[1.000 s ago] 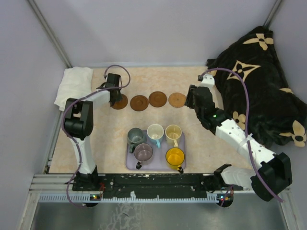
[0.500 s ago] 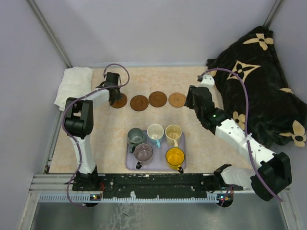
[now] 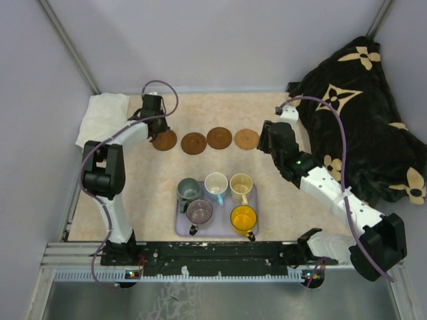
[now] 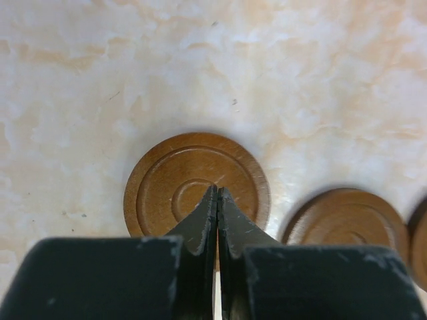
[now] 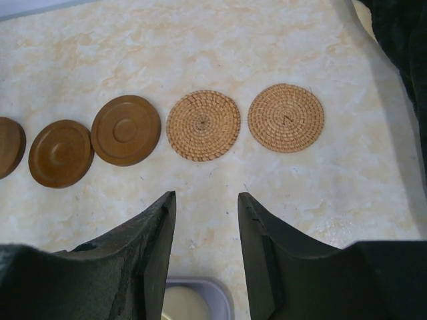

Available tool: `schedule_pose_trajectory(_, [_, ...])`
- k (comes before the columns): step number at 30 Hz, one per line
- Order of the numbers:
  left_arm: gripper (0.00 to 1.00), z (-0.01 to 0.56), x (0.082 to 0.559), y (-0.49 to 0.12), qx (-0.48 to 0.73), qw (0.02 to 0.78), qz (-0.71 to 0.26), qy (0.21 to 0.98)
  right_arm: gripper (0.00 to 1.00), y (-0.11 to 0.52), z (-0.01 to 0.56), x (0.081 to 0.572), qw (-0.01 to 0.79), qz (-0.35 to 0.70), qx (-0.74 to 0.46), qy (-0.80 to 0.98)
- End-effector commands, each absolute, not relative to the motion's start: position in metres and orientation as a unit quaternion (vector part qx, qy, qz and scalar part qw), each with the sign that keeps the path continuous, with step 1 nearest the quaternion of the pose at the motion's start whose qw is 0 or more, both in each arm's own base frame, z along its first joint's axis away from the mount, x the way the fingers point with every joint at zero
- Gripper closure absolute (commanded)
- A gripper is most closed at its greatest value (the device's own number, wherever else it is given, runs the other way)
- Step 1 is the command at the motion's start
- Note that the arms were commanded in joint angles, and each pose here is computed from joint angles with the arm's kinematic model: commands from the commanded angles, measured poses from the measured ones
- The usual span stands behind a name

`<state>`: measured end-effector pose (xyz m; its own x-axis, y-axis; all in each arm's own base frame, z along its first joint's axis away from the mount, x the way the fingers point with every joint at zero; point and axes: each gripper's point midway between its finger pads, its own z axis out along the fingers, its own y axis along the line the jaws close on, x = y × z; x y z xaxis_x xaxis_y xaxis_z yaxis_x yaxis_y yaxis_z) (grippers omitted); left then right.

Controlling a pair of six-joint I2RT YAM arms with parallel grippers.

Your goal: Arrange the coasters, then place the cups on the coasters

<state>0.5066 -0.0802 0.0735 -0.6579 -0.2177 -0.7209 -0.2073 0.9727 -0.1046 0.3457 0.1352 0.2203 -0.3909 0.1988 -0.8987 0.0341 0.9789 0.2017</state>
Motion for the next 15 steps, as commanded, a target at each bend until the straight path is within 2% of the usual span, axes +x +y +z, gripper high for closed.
schedule_pose_trajectory(1, [0.96,0.122,0.512,-0.099,-0.086,0.437,-0.067,0.893,0.57,0.130,0.239,0.343,0.569,0.089,0.086,0.813])
schedule_pose_trajectory(4, [0.95,0.123,0.503,-0.126,-0.056,0.431,-0.102,0.895,0.57,0.129,0.239,0.342,0.571,0.088,0.088,0.812])
schedule_pose_trajectory(15, [0.94,0.100,0.482,-0.197,0.033,0.406,-0.133,0.904,0.57,0.131,0.242,0.343,0.574,0.096,0.088,0.809])
